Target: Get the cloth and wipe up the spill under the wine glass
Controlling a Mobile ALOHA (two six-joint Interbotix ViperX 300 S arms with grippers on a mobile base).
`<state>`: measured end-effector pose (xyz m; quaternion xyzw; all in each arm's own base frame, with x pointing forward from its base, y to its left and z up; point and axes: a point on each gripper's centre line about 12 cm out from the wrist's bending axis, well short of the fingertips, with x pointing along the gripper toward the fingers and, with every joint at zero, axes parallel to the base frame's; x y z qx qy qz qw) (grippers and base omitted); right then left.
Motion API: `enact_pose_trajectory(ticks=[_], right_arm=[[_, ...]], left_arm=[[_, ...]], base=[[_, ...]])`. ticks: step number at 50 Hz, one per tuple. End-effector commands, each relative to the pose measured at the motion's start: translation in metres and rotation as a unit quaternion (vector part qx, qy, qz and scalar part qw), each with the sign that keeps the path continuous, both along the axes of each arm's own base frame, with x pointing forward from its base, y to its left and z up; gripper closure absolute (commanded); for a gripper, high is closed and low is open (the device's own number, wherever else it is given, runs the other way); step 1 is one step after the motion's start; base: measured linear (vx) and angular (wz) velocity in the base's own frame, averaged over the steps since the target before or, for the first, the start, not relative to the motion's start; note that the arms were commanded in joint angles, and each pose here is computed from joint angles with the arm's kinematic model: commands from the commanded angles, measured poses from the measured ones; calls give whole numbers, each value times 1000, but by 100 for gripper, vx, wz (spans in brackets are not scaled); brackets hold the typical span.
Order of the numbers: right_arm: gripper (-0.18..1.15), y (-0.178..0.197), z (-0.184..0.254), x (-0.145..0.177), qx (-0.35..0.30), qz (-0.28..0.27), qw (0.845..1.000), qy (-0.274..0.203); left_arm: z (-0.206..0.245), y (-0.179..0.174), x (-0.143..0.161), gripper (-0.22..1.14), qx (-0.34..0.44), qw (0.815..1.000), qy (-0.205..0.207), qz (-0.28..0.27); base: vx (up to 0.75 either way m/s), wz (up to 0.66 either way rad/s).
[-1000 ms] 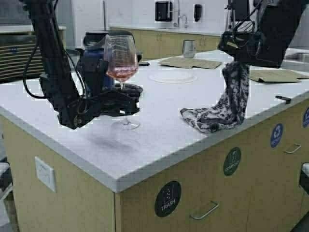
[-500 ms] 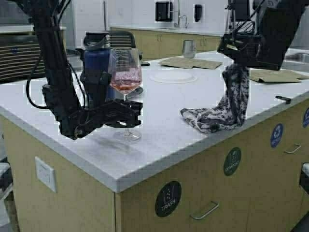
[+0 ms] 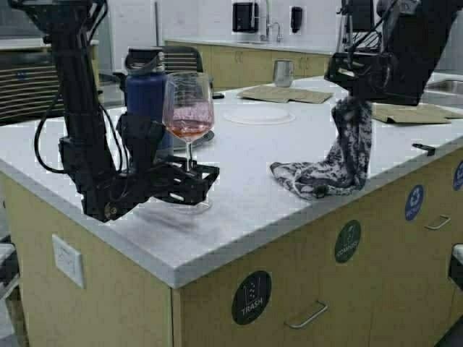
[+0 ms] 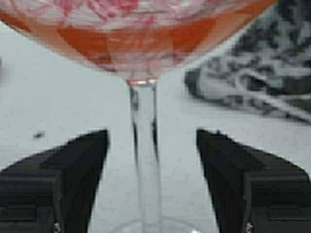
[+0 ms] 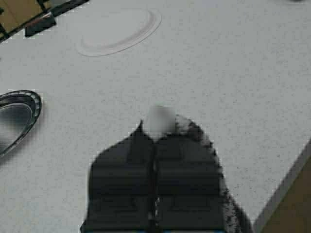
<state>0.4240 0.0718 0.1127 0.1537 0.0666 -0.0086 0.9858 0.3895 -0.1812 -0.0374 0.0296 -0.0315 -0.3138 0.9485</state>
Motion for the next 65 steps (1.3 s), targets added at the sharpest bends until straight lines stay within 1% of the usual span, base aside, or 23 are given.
enact_pose_trajectory(ticks=[1,7,10,19,24,28,31,41,48,56,65], right_arm=[[90,1,12,1,2,3,1000,-18],[90,1,8,-3,-2,6,1000,-12],[90,0,5,-9,-5,8,1000,-5],[90,-2,-10,-36,-23,26,999,30],[90,7,-13,-54,-36,54,997,43],[90,17,-7,-65,-43,79,995,42],[90,22,2,-69,-43,90,994,41],[90,27,44,-74,-40,108,991,64],[90,29,85,-74,-43,118,991,44],[90,30,124,-78,-47,127,991,19],[90,28,159,-86,-56,134,989,1]], left_arm=[[20,6,-9,1,-19,999,-23,13],[29,23,-33,1,-38,998,-34,43],[30,28,-44,1,-39,998,-30,48],[33,42,-80,1,-23,999,13,48],[42,48,-97,1,-19,998,32,48],[54,53,-109,2,-18,998,39,51],[65,58,-116,2,-17,997,40,58],[109,75,-130,2,-37,993,33,106],[142,77,-131,2,-62,991,29,111],[177,77,-128,2,-71,991,9,114],[222,77,-127,2,-88,990,-33,109]], base=[[0,0],[0,0],[0,0],[0,0],[0,0],[0,0],[0,0],[0,0],[0,0],[0,0],[0,0]])
